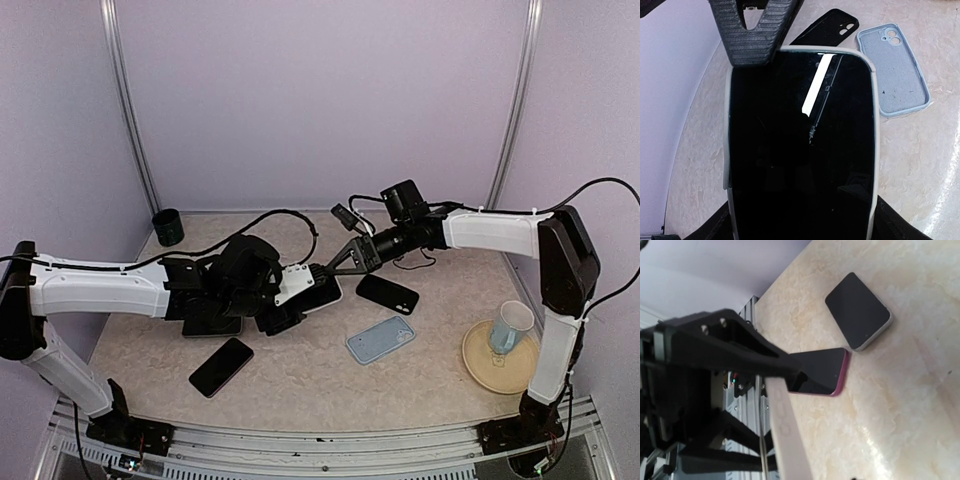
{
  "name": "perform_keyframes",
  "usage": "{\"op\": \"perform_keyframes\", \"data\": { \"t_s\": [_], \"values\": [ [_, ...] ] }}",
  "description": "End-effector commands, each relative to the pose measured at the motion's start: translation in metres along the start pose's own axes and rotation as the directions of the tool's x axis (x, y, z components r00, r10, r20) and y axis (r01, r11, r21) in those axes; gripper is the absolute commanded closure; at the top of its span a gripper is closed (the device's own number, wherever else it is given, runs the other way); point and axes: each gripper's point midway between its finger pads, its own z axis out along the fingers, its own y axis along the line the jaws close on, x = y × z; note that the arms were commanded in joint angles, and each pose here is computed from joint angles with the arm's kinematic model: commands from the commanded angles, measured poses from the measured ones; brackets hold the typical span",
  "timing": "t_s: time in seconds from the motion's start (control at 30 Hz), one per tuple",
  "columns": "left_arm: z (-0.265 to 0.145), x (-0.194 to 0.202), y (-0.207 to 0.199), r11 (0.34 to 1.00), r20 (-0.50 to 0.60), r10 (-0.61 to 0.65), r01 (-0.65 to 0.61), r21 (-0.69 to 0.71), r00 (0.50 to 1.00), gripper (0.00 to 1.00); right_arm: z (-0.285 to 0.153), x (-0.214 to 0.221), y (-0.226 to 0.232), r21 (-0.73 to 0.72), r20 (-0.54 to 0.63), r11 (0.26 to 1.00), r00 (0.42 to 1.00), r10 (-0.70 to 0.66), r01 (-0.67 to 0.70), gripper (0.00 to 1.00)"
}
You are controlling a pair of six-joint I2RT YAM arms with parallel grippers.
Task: Put the phone into the phone case
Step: Place the phone with the phone case at the corner of the board.
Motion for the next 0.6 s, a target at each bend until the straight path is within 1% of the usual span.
{"op": "perform_keyframes", "data": {
  "t_s": [0.0, 0.07, 0.17, 0.2, 0.23, 0.3, 0.4, 0.57],
  "values": [
    [-0.005, -0.016, 0.027, 0.995, 0.043, -0.067, 0.069, -0.068, 0.997, 0.59, 0.004, -0.001, 0.000, 0.011, -0.006, 1.000, 1.000, -0.016, 0.016, 0.58],
    [-0.002, -0.012, 0.035, 0.992, 0.029, -0.087, 0.090, -0.088, 0.996, 0.59, 0.003, -0.002, -0.001, 0.027, 0.000, 0.999, 1.000, -0.021, 0.021, 0.53],
    [0.002, -0.008, 0.047, 0.986, 0.013, -0.130, 0.131, -0.100, 0.991, 0.59, -0.002, -0.007, -0.003, 0.075, 0.017, 0.996, 0.999, -0.040, 0.039, 0.36],
    [0.003, -0.007, 0.051, 0.984, 0.008, -0.146, 0.146, -0.102, 0.989, 0.59, -0.004, -0.009, -0.002, 0.093, 0.025, 0.994, 0.998, -0.052, 0.050, 0.21],
    [0.004, -0.006, 0.056, 0.981, 0.006, -0.161, 0.160, -0.106, 0.987, 0.59, -0.006, -0.011, -0.003, 0.110, 0.033, 0.992, 0.997, -0.065, 0.061, 0.03],
    [0.004, -0.002, 0.066, 0.975, -0.003, -0.186, 0.185, -0.121, 0.982, 0.58, -0.012, -0.015, -0.003, 0.142, 0.051, 0.987, 0.995, -0.083, 0.075, 0.00],
    [0.004, 0.004, 0.083, 0.962, -0.019, -0.233, 0.228, -0.149, 0.972, 0.58, -0.019, -0.018, -0.008, 0.185, 0.070, 0.980, 0.994, -0.084, 0.069, 0.00],
    [0.010, 0.020, 0.114, 0.925, -0.050, -0.341, 0.325, -0.198, 0.939, 0.58, -0.030, -0.020, -0.021, 0.266, 0.101, 0.963, 0.992, -0.071, 0.042, 0.00]
  ]
}}
